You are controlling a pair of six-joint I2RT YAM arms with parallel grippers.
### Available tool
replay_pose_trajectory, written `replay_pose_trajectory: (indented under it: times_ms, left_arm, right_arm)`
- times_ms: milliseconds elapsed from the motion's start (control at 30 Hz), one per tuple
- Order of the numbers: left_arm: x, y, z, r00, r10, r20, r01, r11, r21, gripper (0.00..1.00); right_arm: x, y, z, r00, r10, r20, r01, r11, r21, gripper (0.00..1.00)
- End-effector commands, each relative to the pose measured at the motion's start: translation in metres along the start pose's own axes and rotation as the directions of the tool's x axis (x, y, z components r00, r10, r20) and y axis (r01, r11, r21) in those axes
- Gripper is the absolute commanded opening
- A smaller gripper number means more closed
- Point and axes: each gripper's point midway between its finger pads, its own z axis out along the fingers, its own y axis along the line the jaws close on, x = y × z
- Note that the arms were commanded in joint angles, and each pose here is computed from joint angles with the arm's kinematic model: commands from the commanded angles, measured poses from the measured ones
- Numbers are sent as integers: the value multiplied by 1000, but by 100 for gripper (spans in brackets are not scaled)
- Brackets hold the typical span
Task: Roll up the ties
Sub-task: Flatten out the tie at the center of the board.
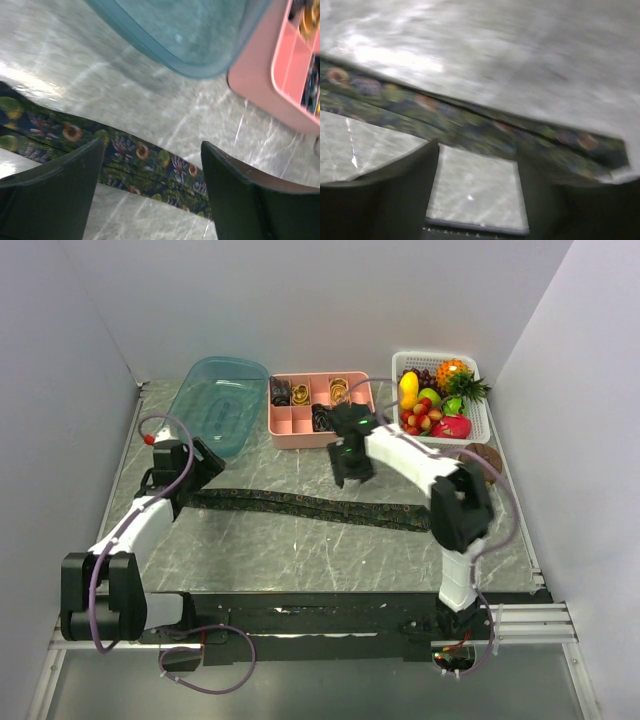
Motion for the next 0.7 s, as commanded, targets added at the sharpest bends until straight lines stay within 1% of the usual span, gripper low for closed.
replay_pose_trajectory:
  times_ms: [0, 100, 133, 200, 233, 267, 300, 333, 367, 400, 467, 500, 667]
  left_arm:
    - [-32, 0, -2, 992, -91, 89, 89, 996, 20, 78]
    - [-37, 8, -2, 987, -125, 98, 123, 992, 19, 72]
    - [-40, 13, -1, 984, -143, 103, 142, 990, 15, 67]
    - [-41, 14, -1, 980, -175, 91, 172, 984, 36, 62]
    - [-43, 19, 0, 977, -189, 96, 186, 982, 36, 53]
    - [-43, 19, 1, 976, -198, 89, 195, 980, 42, 50]
    - [-45, 24, 1, 972, -214, 95, 212, 977, 36, 41]
    - [-45, 28, 3, 970, -223, 95, 222, 975, 29, 37]
    - [-44, 31, 4, 968, -230, 96, 228, 973, 25, 30]
    - [-44, 38, 4, 964, -245, 104, 245, 969, 9, 26]
    - [-46, 47, 6, 957, -263, 122, 265, 964, -2, 22]
    - [-44, 54, 7, 952, -279, 128, 283, 959, -15, 15]
    - [-43, 72, 14, 939, -306, 158, 317, 947, -51, 8]
  right_arm:
    - [-2, 45, 17, 997, -78, -25, 76, 995, -59, 46]
    - [2, 70, 23, 991, -132, -16, 129, 986, -106, 34]
    - [3, 75, 25, 990, -144, -16, 141, 984, -112, 31]
    - [7, 85, 34, 983, -181, -17, 178, 978, -109, 26]
    - [13, 95, 35, 978, -209, -18, 206, 973, -100, 23]
    - [13, 101, 36, 973, -229, -10, 228, 969, -95, 21]
    - [15, 102, 42, 970, -243, -16, 241, 968, -69, 19]
    - [20, 110, 43, 965, -262, -19, 261, 963, -65, 17]
    - [22, 114, 44, 963, -269, -17, 267, 961, -68, 17]
    - [24, 116, 46, 961, -277, -19, 275, 959, -66, 16]
    - [27, 123, 46, 958, -288, -10, 286, 955, -71, 16]
    - [29, 124, 46, 957, -291, -10, 289, 954, -75, 15]
    - [36, 129, 48, 951, -308, -7, 306, 947, -94, 13]
